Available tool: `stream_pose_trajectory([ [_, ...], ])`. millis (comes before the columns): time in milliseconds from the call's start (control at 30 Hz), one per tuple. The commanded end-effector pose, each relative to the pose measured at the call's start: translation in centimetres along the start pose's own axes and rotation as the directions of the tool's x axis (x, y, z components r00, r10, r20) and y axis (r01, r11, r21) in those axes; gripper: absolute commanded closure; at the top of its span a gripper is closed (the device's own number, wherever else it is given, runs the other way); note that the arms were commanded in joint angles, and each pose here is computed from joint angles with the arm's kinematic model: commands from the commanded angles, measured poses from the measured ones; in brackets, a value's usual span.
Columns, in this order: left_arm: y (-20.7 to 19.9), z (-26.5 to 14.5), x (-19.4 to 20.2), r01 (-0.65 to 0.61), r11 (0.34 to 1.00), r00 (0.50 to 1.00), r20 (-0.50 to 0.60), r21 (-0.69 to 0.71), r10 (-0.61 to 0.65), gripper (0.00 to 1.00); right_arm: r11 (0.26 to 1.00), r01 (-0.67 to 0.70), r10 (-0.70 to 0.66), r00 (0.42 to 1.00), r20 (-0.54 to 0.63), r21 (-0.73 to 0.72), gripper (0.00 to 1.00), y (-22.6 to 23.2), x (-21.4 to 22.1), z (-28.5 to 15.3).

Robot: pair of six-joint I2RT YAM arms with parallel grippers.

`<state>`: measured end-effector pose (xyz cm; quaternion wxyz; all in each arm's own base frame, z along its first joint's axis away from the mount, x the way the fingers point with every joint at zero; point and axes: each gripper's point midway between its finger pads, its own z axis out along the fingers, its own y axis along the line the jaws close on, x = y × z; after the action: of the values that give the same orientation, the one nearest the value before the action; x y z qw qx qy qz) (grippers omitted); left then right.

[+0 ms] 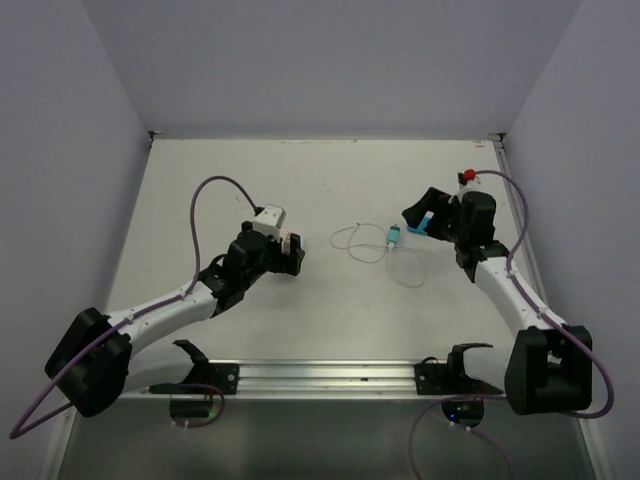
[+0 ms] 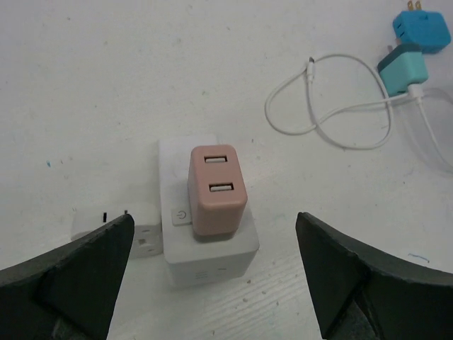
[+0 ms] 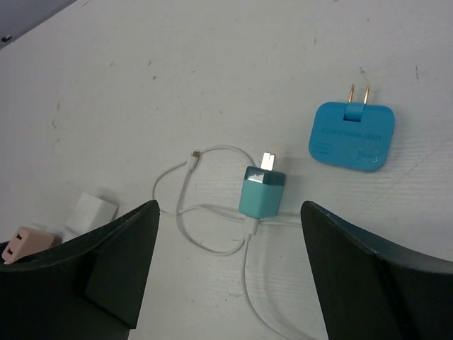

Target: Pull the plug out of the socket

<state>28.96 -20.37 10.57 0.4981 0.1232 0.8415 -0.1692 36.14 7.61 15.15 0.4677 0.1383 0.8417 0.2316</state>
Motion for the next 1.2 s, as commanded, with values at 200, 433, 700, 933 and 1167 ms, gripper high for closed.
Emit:
stream_pose_trajectory([
  [200,-0.2,-1.9,-2.7,0.242,0.957,0.970,0.027,-0.159,-0.241,0.00,0.999,0.045,-0.045,0.998,-0.042,-0.014,0.15,-0.2,2.4,-1.9],
  [433,-0.1,-1.9,1.1,0.333,0.827,0.926,-0.010,-0.454,-0.378,0.01,0.999,0.041,-0.042,0.998,-0.053,-0.030,0.14,-0.1,3.1,-1.9],
  [700,-2.7,-0.9,1.2,0.381,0.794,0.909,0.037,-0.475,-0.414,0.04,0.999,0.042,-0.044,0.997,-0.061,-0.035,0.14,-0.3,3.7,-1.9],
  [933,-2.0,0.1,1.1,0.350,0.801,0.928,0.060,-0.486,-0.369,0.15,0.997,0.049,-0.052,0.998,-0.040,-0.061,0.14,0.1,3.4,-1.8],
  [1167,-0.2,0.9,0.3,0.318,0.836,0.945,0.075,-0.448,-0.319,0.16,0.996,0.054,-0.058,0.997,-0.048,-0.078,0.14,0.4,3.5,-1.9],
])
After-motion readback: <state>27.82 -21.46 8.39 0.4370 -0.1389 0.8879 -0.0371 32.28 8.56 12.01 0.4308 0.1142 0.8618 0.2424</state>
